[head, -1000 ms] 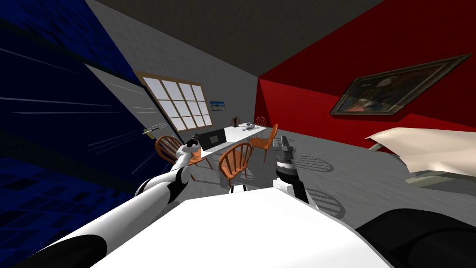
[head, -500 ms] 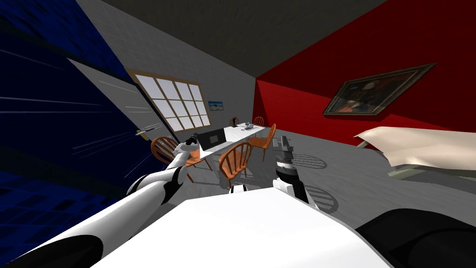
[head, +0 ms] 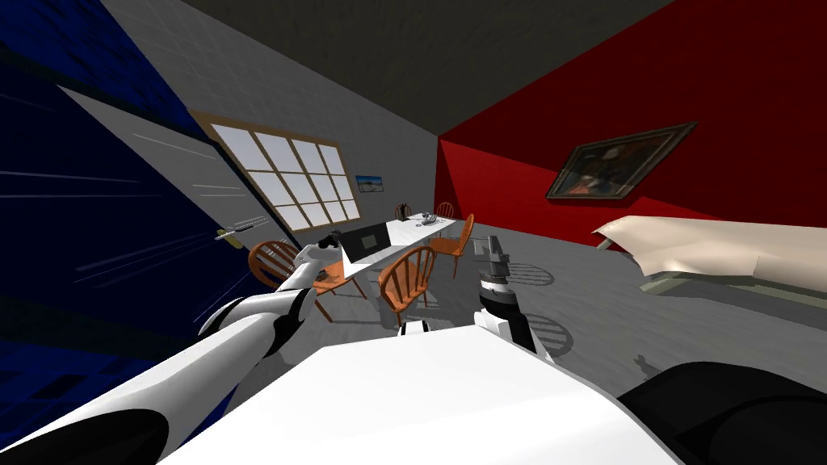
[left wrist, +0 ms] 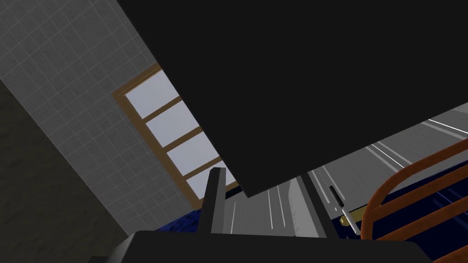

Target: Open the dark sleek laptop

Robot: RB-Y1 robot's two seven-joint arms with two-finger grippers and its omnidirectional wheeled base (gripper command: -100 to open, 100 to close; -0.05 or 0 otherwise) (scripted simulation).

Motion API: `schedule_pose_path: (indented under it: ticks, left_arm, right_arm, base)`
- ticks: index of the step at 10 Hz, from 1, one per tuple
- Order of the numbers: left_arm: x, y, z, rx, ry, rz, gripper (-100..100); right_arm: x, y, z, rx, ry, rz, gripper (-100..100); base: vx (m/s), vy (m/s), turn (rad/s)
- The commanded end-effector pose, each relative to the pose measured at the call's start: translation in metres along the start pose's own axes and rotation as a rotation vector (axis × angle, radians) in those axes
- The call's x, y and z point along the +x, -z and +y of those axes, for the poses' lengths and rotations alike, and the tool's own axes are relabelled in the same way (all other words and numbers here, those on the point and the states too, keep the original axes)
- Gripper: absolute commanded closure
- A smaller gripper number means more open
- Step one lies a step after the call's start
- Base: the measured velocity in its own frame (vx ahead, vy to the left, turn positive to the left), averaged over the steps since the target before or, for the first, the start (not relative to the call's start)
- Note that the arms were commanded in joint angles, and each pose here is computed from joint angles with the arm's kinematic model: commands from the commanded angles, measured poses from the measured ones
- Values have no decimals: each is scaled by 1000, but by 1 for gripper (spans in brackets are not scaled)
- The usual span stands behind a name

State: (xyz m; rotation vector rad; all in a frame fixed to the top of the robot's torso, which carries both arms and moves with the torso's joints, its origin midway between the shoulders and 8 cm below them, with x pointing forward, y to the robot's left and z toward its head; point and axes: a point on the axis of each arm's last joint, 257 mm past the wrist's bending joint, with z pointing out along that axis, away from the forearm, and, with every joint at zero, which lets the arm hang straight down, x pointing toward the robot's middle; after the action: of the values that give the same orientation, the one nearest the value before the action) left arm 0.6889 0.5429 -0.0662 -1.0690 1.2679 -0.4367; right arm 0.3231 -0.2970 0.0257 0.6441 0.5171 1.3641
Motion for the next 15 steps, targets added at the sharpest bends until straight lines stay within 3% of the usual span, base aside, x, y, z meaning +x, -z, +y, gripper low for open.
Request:
schedule_pose_path:
  ticks: [1, 3, 4, 6, 7, 9, 10, 13, 14, 15]
  left_arm:
    - [-16, -2, 11, -55, 22, -3, 100]
    - [0, -1, 11, -57, -15, 21, 100]
    - [-28, -2, 22, -104, 30, -8, 100]
    - [-11, -1, 25, -115, -14, 18, 100]
    - [-41, -1, 38, -168, 33, -16, 100]
    - [-26, 0, 42, -178, -11, 5, 100]
    - [-58, 2, 54, -231, 38, -37, 100]
    - [-45, 3, 61, -245, -5, -18, 100]
    - [-75, 8, 76, -306, 38, -62, 100]
    - [-71, 9, 79, -313, 22, -57, 100]
  right_arm:
    - [0, 0, 0, 0, 0, 0, 0]
    - [0, 0, 0, 0, 0, 0, 0]
    - [0, 0, 0, 0, 0, 0, 0]
    - [0, 0, 0, 0, 0, 0, 0]
    - [0, 0, 0, 0, 0, 0, 0]
    - [0, 0, 0, 0, 0, 0, 0]
    - [0, 0, 0, 0, 0, 0, 0]
    - [0, 0, 0, 0, 0, 0, 0]
    - [0, 0, 0, 0, 0, 0, 0]
    - [0, 0, 0, 0, 0, 0, 0]
  base:
    - [-10, 28, -176]
    - [-8, 31, -43]
    - [-9, 35, -177]
    - [-5, 31, -42]
    - [-6, 33, -158]
    - [-9, 31, -57]
    - [-17, 22, -180]
    - [-3, 21, -28]
    - [-11, 17, -172]
    - [-17, 35, -110]
